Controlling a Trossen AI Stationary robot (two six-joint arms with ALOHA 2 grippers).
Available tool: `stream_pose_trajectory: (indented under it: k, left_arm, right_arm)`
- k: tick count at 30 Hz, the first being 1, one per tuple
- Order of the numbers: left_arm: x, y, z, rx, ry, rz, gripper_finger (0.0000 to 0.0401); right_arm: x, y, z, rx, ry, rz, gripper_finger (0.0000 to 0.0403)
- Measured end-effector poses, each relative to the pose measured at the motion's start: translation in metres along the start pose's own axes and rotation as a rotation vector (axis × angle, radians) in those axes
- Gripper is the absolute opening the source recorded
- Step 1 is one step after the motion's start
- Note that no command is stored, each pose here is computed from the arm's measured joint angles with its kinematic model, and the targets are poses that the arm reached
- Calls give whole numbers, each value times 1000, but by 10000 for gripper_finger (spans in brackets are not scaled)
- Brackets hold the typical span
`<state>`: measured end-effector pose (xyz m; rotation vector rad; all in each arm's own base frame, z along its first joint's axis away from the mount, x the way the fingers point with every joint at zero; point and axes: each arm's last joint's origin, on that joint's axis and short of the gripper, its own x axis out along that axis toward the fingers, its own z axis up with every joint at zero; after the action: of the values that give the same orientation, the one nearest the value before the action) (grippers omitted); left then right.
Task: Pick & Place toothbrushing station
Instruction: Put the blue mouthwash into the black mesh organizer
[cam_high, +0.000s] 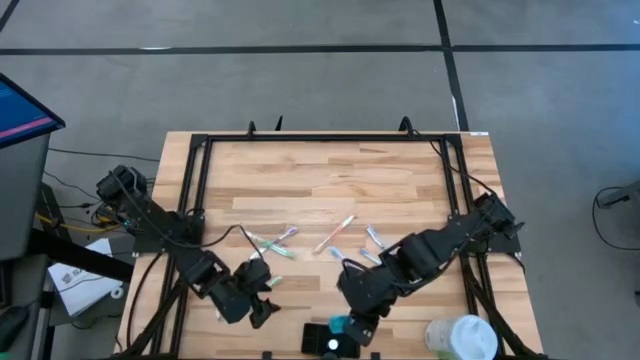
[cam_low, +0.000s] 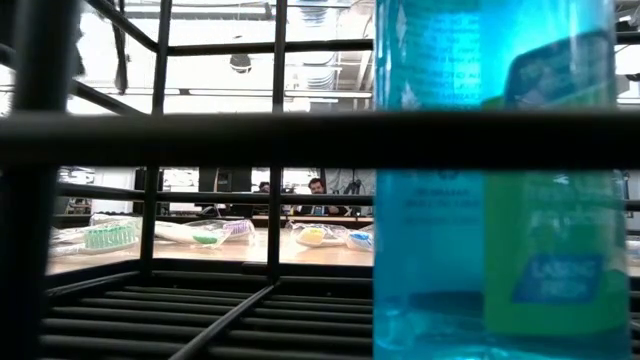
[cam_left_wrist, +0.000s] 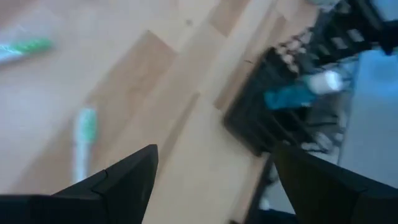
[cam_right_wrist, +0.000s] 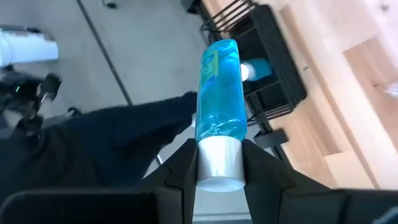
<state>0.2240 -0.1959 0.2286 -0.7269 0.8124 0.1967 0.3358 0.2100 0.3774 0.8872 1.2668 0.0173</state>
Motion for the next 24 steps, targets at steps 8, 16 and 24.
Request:
stream_pose_trajectory:
  k: [8, 16, 24]
  left_arm:
    - [26, -30, -23, -57, -21, -193, 296]
    - [49, -51, -50, -75, -18, -174, 172]
    - [73, -47, -69, -133, 39, -155, 8]
  right_arm:
    - [18, -3, -8, 15, 13, -96, 93]
    - [38, 3, -10, -4, 29, -81, 93]
    - [43, 2, -8, 3, 13, -87, 93]
